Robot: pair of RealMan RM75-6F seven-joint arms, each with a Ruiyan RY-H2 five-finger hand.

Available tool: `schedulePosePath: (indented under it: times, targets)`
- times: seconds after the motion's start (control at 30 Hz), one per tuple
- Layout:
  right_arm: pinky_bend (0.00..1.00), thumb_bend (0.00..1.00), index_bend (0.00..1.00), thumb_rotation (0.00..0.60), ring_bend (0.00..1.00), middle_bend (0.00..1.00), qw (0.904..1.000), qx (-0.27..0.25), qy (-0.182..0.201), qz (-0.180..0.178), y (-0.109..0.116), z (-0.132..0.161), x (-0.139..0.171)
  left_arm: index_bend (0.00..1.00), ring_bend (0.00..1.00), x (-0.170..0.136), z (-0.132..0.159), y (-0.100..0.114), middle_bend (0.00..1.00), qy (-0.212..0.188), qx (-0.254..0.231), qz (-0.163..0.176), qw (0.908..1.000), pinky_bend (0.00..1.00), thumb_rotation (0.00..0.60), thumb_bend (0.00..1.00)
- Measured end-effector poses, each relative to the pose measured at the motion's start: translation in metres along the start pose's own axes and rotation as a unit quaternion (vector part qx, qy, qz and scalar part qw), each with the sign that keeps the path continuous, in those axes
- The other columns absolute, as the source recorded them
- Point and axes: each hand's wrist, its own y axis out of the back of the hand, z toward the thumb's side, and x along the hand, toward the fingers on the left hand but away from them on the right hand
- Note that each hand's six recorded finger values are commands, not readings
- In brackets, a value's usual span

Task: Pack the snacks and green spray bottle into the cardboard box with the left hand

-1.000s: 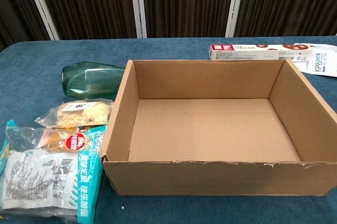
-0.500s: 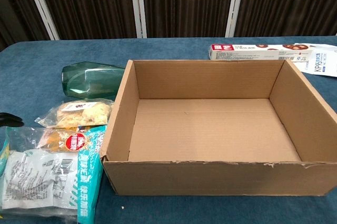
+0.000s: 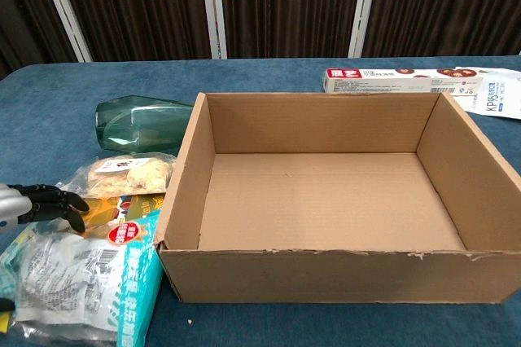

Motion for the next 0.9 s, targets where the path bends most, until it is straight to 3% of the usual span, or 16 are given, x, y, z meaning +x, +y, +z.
schedulePosePath:
  times: [0.07,0.13,0.27,0.5,0.67,0.8,0.9]
  targets:
    - [0.00,0.00,0.00,0.600,0.00,0.00,1.0000,0.000,0.000,0.006,-0.001,-0.001,0.000,0.81,0.54,0.004,0.002,0.004,0.60,0.003,0.013,0.028,0.9995,0.59,0.600,0.51]
    - [0.00,0.00,0.00,0.600,0.00,0.00,1.0000,0.000,0.000,0.008,-0.001,-0.001,0.000,0.85,0.58,0.006,0.003,0.007,0.64,0.007,0.026,0.063,0.9976,0.62,0.600,0.56]
    - [0.00,0.00,0.00,0.600,0.00,0.00,1.0000,0.000,-0.001,0.009,-0.001,-0.001,0.000,0.87,0.60,0.006,0.006,0.014,0.65,0.008,0.032,0.121,0.9921,0.63,0.600,0.59]
    - [0.00,0.00,0.00,0.600,0.00,0.00,0.9999,0.001,-0.001,0.017,-0.005,0.001,0.001,0.87,0.60,-0.028,-0.006,0.041,0.65,0.003,-0.037,0.190,0.9811,0.63,0.600,0.59]
    - [0.00,0.00,0.00,0.600,0.00,0.00,0.9998,0.002,-0.001,0.019,-0.004,0.002,0.001,0.87,0.60,-0.067,-0.020,0.073,0.65,-0.015,-0.098,0.215,0.9715,0.63,0.600,0.59]
    - [0.00,0.00,0.00,0.600,0.00,0.00,0.9998,-0.001,0.001,0.019,-0.003,0.003,0.001,0.87,0.60,-0.084,-0.014,0.109,0.66,-0.040,-0.139,0.260,0.9547,0.63,0.600,0.59]
    - [0.00,0.00,0.00,0.600,0.00,0.00,0.9998,-0.006,0.004,0.016,-0.001,0.003,0.002,0.87,0.60,-0.072,-0.003,0.128,0.67,-0.060,-0.151,0.291,0.9428,0.63,0.600,0.59]
